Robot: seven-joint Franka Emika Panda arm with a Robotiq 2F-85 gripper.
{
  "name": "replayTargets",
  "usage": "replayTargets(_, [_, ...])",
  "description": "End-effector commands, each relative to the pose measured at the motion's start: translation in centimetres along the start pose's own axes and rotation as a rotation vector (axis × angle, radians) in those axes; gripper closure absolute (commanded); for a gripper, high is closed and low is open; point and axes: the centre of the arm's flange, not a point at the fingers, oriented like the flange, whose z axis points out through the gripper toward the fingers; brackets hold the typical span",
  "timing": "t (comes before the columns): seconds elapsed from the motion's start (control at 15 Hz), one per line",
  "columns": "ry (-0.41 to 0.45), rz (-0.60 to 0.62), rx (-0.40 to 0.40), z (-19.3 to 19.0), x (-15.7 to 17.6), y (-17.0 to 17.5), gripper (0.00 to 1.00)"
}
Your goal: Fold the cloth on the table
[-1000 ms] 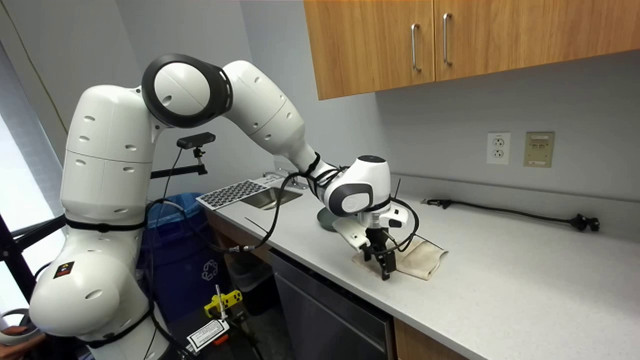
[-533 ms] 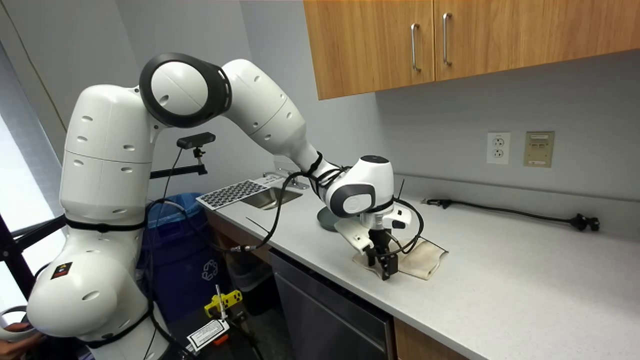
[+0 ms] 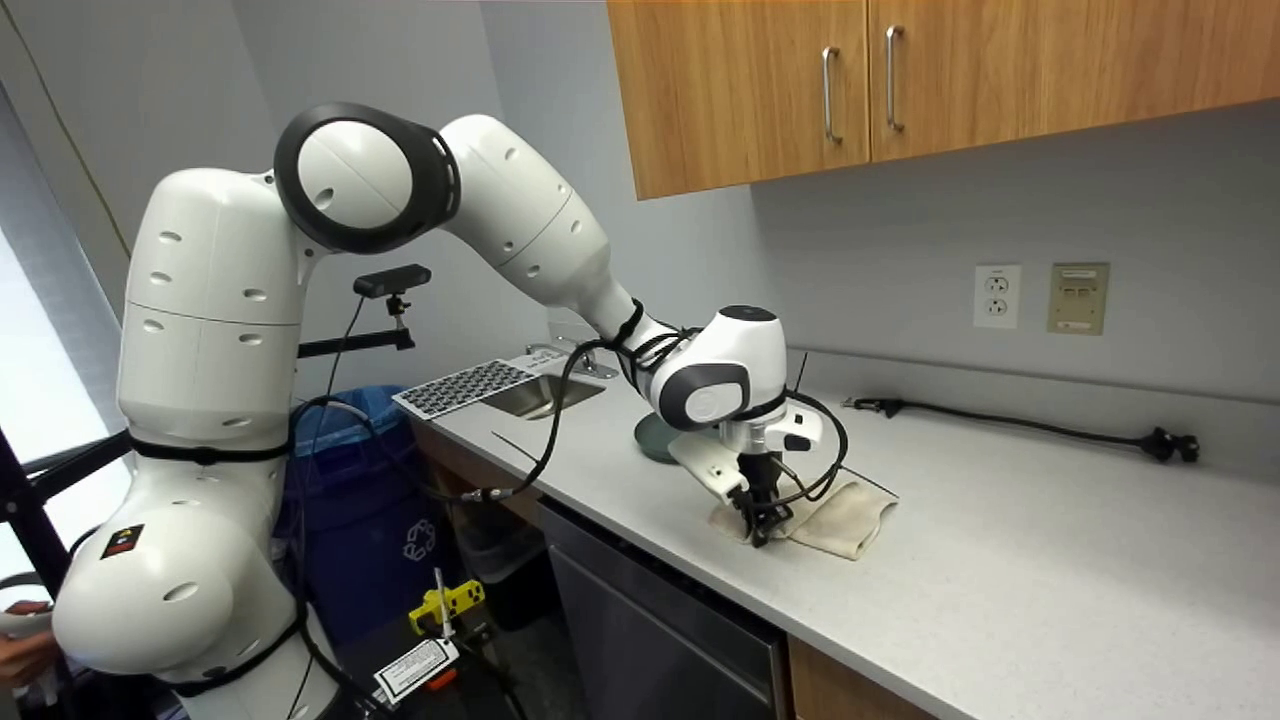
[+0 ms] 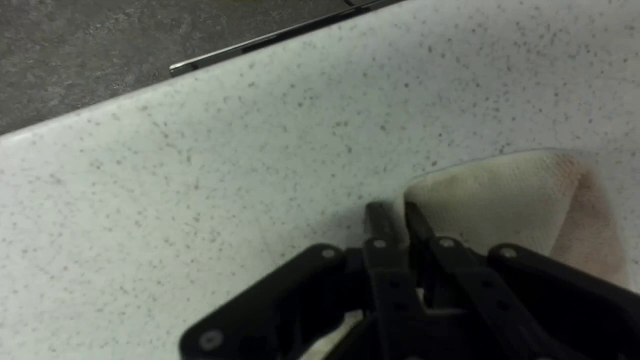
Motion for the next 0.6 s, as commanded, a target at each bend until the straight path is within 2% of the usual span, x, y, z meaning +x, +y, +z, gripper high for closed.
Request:
replayTargets(0.0, [0.032,-0.024,0.002,-1.9,-0.7,-1.3,1.0])
replayTargets(0.4, [0.158,-0.142,-0.062,-6.1,-0.2,-6.6,0.99])
replayTargets(0.53, [0.166,-0.182,-0.081,-6.7,0.5,-8.7,0.99])
